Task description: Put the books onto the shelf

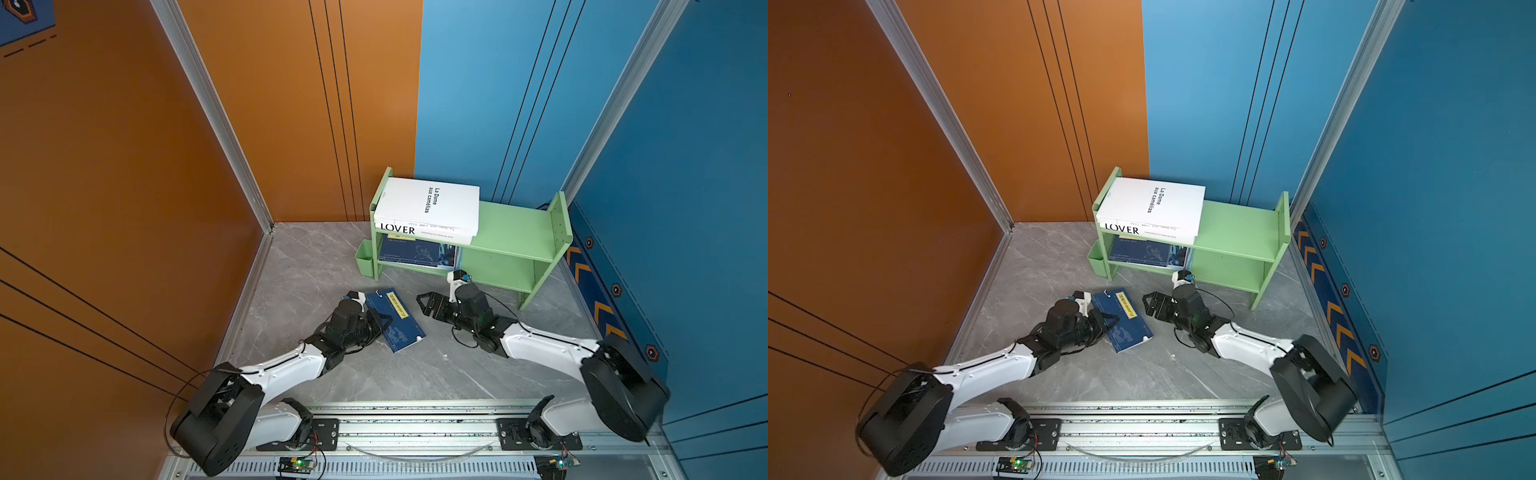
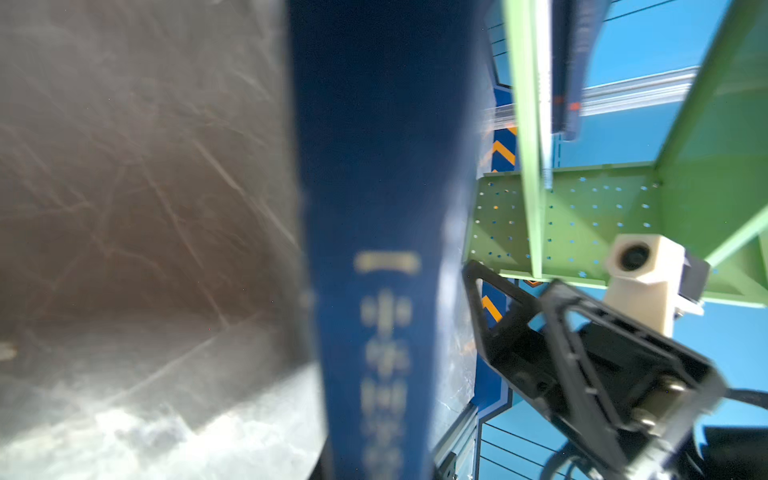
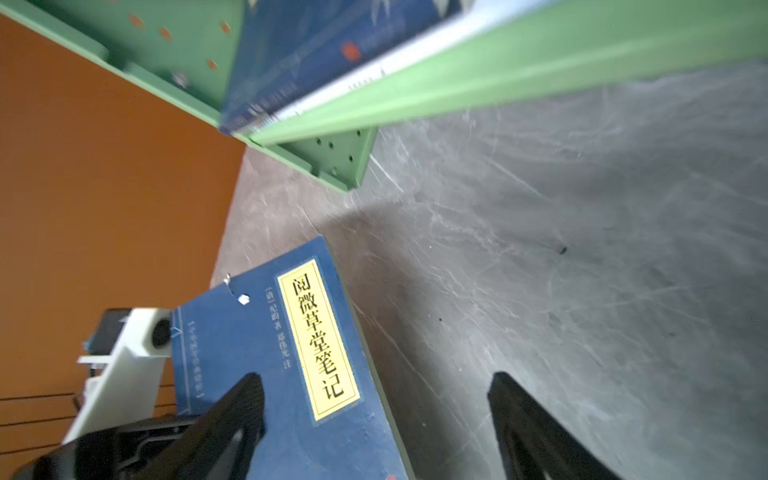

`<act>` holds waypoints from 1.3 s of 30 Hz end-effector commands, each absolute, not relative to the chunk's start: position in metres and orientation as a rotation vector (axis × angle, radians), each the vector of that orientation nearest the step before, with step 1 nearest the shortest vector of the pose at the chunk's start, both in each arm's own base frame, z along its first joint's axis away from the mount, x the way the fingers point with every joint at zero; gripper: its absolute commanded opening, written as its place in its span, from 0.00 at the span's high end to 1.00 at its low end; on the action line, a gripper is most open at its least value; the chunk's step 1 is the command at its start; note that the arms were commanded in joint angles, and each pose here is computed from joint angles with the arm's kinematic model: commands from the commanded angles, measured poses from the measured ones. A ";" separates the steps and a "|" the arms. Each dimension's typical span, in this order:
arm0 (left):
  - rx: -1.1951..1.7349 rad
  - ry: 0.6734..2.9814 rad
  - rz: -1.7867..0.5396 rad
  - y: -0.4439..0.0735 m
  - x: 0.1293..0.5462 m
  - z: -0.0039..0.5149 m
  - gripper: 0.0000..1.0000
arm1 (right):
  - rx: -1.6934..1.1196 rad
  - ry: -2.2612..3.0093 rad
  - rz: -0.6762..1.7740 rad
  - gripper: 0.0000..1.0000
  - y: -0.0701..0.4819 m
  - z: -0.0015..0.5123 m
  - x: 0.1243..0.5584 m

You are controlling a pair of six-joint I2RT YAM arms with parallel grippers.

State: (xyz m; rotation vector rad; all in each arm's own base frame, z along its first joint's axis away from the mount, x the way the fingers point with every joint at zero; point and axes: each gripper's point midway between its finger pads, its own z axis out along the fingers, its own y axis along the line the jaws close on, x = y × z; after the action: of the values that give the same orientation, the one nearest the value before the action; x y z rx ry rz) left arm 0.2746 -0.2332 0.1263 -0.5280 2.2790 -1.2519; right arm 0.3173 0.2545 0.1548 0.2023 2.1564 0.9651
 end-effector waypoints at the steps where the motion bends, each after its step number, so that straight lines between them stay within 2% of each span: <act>1: -0.442 2.194 -1.232 -0.238 0.276 0.176 1.00 | 0.340 2.106 0.877 0.02 0.216 0.169 0.314; 6: -0.416 2.063 -1.262 -0.238 0.264 0.218 1.00 | 0.410 1.957 0.880 0.00 0.174 0.223 0.314; 10: -0.426 1.937 -1.290 -0.236 0.264 0.249 1.00 | 0.434 1.874 0.965 0.00 0.165 0.249 0.303; 18: -0.435 1.744 -1.267 -0.242 0.283 0.287 1.00 | 0.512 1.814 1.149 0.00 0.169 0.243 0.289; 23: -0.429 1.728 -1.267 -0.259 0.294 0.289 1.00 | 0.518 1.803 1.166 0.00 0.167 0.246 0.285; 32: -0.449 1.646 -1.306 -0.275 0.310 0.295 1.00 | 0.508 1.739 1.355 0.00 0.183 0.254 0.280; 39: -0.460 1.557 -1.408 -0.292 0.319 0.303 1.00 | 0.467 1.722 1.448 0.00 0.196 0.263 0.266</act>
State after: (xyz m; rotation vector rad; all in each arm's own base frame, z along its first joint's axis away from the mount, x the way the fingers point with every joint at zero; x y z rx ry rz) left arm 0.3185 -0.2853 0.2539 -0.4644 1.7357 -1.2797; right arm 0.2753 0.1885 0.2498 0.5024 1.7667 1.3607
